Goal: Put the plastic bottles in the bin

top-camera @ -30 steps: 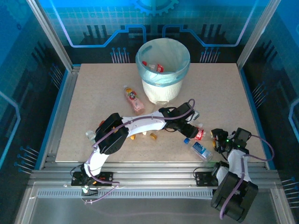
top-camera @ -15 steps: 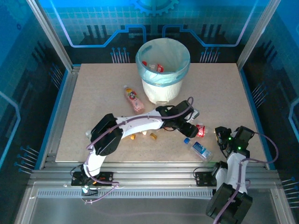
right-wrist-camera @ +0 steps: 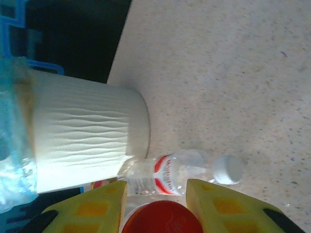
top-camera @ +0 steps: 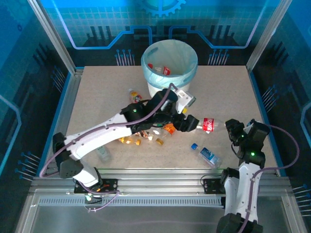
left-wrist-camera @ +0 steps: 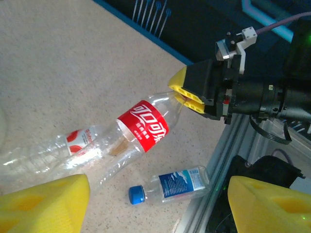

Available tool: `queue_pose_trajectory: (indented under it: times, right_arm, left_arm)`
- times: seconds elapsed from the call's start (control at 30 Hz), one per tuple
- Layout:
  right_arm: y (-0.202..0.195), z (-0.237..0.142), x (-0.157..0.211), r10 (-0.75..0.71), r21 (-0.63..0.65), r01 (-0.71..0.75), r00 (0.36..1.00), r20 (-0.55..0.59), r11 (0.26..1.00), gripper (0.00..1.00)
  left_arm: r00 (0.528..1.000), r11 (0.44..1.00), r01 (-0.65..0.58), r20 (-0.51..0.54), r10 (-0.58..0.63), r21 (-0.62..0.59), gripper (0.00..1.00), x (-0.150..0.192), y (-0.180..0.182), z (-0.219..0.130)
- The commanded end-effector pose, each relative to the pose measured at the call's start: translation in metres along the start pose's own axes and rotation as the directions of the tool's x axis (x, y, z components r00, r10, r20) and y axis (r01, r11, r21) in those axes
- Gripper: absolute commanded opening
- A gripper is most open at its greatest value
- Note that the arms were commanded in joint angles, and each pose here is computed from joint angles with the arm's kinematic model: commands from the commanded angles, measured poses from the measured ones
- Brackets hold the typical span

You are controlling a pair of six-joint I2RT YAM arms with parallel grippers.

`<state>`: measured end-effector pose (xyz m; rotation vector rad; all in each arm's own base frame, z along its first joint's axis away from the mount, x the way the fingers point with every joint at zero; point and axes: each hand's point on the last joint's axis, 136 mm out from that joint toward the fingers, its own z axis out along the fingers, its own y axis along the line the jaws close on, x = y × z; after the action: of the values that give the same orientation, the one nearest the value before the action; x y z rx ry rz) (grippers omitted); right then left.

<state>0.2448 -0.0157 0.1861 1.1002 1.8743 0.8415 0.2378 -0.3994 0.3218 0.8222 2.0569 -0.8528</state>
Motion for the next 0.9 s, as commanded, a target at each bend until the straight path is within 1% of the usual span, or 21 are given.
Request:
queue_pose_trajectory:
  times: [0.0,0.1,0.2,0.27,0.37,0.5,0.6,0.73,0.8,0.87]
  right_arm:
    - [0.040,-0.028,0.000,-0.089,-0.025,0.089,0.996,0.029,0.996,0.00]
    - [0.088,-0.053,-0.002,-0.200,-0.088,0.206,0.977,0.068,0.975,0.00]
    - [0.140,-0.083,-0.006,-0.303,-0.157,0.321,0.944,0.128,0.934,0.00]
    - [0.175,-0.101,-0.008,-0.355,-0.205,0.384,0.920,0.167,0.900,0.00]
    - [0.223,-0.116,-0.006,-0.418,-0.278,0.461,0.886,0.202,0.843,0.00]
    - [0.286,-0.120,0.003,-0.505,-0.329,0.568,0.822,0.263,0.754,0.00]
    - [0.340,-0.117,0.015,-0.589,-0.308,0.681,0.730,0.347,0.664,0.00]
    - [0.415,-0.105,0.028,-0.679,-0.235,0.810,0.581,0.448,0.538,0.00]
    - [0.444,-0.090,0.034,-0.709,-0.187,0.852,0.513,0.483,0.488,0.00]
    - [0.470,-0.073,0.033,-0.736,-0.106,0.887,0.434,0.519,0.449,0.00]
  left_arm:
    - [0.999,0.996,-0.038,-0.002,0.038,-0.083,0.77,0.011,0.016,-0.026]
    - [0.995,0.986,-0.064,0.062,0.074,-0.153,0.77,0.002,0.030,-0.061]
    - [0.989,0.972,-0.058,0.121,0.088,-0.229,0.78,-0.008,0.050,-0.096]
    - [0.985,0.963,-0.013,0.160,0.058,-0.270,0.78,-0.013,0.070,-0.119]
    - [0.979,0.944,0.075,0.206,-0.008,-0.321,0.78,-0.020,0.101,-0.146]
    - [0.967,0.921,0.143,0.248,-0.053,-0.363,0.79,-0.035,0.127,-0.174]
    - [0.960,0.909,0.163,0.274,-0.056,-0.384,0.79,-0.047,0.138,-0.186]
    - [0.951,0.887,0.188,0.305,-0.057,-0.421,0.79,-0.056,0.155,-0.196]
    - [0.946,0.879,0.197,0.319,-0.055,-0.434,0.80,-0.057,0.162,-0.198]
    - [0.944,0.879,0.203,0.326,-0.057,-0.432,0.80,-0.057,0.166,-0.196]
